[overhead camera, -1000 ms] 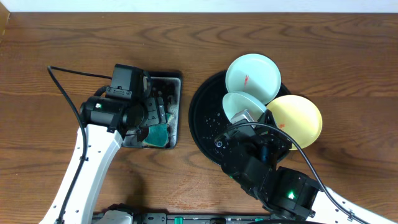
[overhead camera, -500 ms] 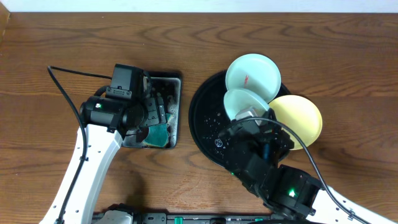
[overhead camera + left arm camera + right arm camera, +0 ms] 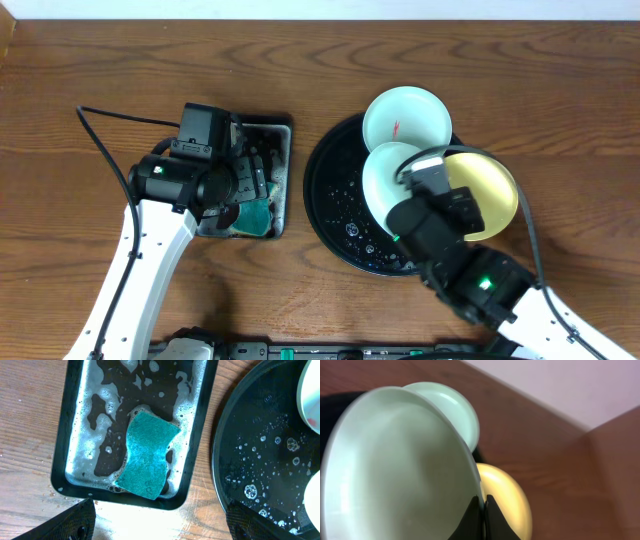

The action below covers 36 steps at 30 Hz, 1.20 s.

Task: Clean dirty plates on tray and stack at the side
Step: 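Lift the cleaned mint plate off the tray with the right gripper, then place the mint plate on the table right of the tray and release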

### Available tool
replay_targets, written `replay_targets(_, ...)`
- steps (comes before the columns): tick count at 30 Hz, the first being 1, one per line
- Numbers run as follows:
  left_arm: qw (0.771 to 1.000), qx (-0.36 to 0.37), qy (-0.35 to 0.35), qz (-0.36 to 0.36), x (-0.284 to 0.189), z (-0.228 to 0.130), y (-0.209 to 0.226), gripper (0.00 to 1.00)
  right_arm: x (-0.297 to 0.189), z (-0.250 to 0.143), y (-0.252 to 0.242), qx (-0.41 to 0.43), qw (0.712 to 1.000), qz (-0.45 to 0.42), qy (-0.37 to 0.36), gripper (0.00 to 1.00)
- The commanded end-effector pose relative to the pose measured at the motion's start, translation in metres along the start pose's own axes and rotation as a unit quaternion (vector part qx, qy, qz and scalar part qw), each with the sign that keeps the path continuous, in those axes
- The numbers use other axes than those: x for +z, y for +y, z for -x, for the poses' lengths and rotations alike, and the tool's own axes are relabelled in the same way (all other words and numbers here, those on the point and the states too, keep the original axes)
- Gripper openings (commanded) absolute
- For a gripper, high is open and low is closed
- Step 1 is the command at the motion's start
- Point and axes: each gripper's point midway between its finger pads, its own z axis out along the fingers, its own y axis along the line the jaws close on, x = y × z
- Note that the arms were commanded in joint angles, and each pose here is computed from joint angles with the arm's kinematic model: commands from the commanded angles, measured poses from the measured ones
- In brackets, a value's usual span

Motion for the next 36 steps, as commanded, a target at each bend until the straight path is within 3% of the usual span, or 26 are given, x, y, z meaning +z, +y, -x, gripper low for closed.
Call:
replay_targets(1,1.0,0.003,-0.002,0.001,-0.001,0.002,0.001,0.84,0.002,0.008,0.001,0.145,0.984,0.098,0.02,0.01)
replay_targets(7,1.0,0.003,-0.002,0.001,-0.001,0.002,0.001,0.84,0.022,-0.003,-0.047,0.295,0.937,0.177,0.058,0.01)
replay_targets(12,1.0,0.003,-0.002,0.001,-0.001,0.002,0.001,0.84,0.041,-0.034,-0.124,0.441,0.883,0.144,0.071,0.01)
replay_targets(18,1.0,0.003,-0.002,0.001,-0.001,0.002,0.001,0.84,0.059,-0.119,-0.221,0.617,0.78,-0.011,0.109,0.01)
replay_targets(19,1.0,0.003,-0.002,0.001,-0.001,0.002,0.001,0.84,0.062,-0.149,-0.239,0.656,0.743,-0.047,0.126,0.01)
replay_targets(26,1.0,0.003,-0.002,0.001,-0.001,0.002,0.001,0.84,0.086,-0.241,-0.251,0.709,0.663,-0.104,0.217,0.01)
replay_targets(28,1.0,0.003,-0.002,0.001,-0.001,0.002,0.001,0.84,0.09,-0.257,-0.247,0.703,0.659,-0.113,0.241,0.03)
replay_targets(31,1.0,0.003,-0.002,0.001,-0.001,0.002,0.001,0.84,0.099,-0.262,-0.246,0.681,0.681,-0.103,0.249,0.18)
replay_targets(34,1.0,0.003,-0.002,0.001,-0.001,0.002,0.001,0.84,0.11,-0.236,-0.241,0.664,0.715,-0.041,0.215,0.36)
replay_targets(36,1.0,0.003,-0.002,0.001,-0.001,0.002,0.001,0.84,0.115,-0.204,-0.232,0.658,0.732,0.028,0.175,0.42)
